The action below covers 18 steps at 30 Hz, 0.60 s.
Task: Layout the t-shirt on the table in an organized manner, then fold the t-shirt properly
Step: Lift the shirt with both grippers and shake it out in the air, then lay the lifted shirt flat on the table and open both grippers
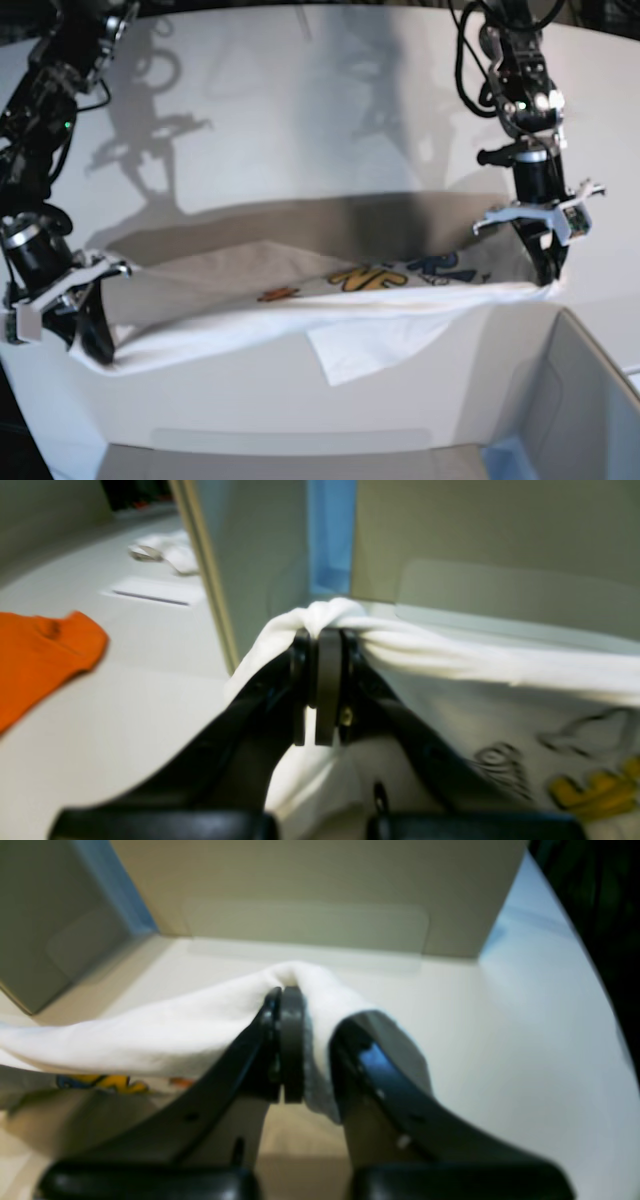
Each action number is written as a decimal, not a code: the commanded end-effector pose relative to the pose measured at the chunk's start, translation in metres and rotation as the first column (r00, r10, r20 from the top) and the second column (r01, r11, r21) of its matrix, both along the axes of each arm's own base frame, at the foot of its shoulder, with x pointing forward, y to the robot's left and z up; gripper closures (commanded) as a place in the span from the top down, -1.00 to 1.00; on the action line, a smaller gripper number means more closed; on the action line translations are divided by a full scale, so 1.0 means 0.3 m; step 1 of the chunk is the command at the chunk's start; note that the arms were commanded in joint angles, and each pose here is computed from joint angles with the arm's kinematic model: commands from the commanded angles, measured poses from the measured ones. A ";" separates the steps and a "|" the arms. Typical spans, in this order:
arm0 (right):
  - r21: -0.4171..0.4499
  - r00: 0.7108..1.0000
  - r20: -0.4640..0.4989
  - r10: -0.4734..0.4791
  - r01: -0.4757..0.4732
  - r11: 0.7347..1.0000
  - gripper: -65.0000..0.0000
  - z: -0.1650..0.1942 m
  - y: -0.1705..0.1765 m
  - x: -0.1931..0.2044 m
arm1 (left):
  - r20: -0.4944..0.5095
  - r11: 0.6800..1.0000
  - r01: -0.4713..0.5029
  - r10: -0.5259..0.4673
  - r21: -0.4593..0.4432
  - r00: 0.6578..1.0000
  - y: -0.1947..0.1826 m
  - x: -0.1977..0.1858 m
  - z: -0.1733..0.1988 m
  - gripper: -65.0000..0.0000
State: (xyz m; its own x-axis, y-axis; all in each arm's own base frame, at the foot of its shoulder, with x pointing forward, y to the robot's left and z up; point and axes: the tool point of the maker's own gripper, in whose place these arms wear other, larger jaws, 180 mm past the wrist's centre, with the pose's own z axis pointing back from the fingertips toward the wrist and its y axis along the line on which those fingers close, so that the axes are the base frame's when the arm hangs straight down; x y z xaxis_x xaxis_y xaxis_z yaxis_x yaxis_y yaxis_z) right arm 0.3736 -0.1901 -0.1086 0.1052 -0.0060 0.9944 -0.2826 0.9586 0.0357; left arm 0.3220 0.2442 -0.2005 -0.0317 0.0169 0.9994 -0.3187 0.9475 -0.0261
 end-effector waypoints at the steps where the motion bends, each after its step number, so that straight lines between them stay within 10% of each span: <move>1: -0.016 0.994 0.108 0.000 0.002 1.000 -1.00 0.113 -0.006 0.009 | 0.128 0.999 -0.036 0.031 0.036 0.991 0.035 0.016 0.129 -1.00; 11: 0.067 0.906 0.414 0.087 -0.125 0.990 -1.00 0.408 0.130 0.024 | 0.368 0.959 -0.284 0.261 0.010 0.892 0.299 -0.034 0.397 -1.00; 18: 0.170 0.767 0.625 0.143 -0.313 0.934 -1.00 0.602 0.171 -0.077 | 0.672 0.866 -0.492 0.315 0.084 0.670 0.392 -0.260 0.587 -1.00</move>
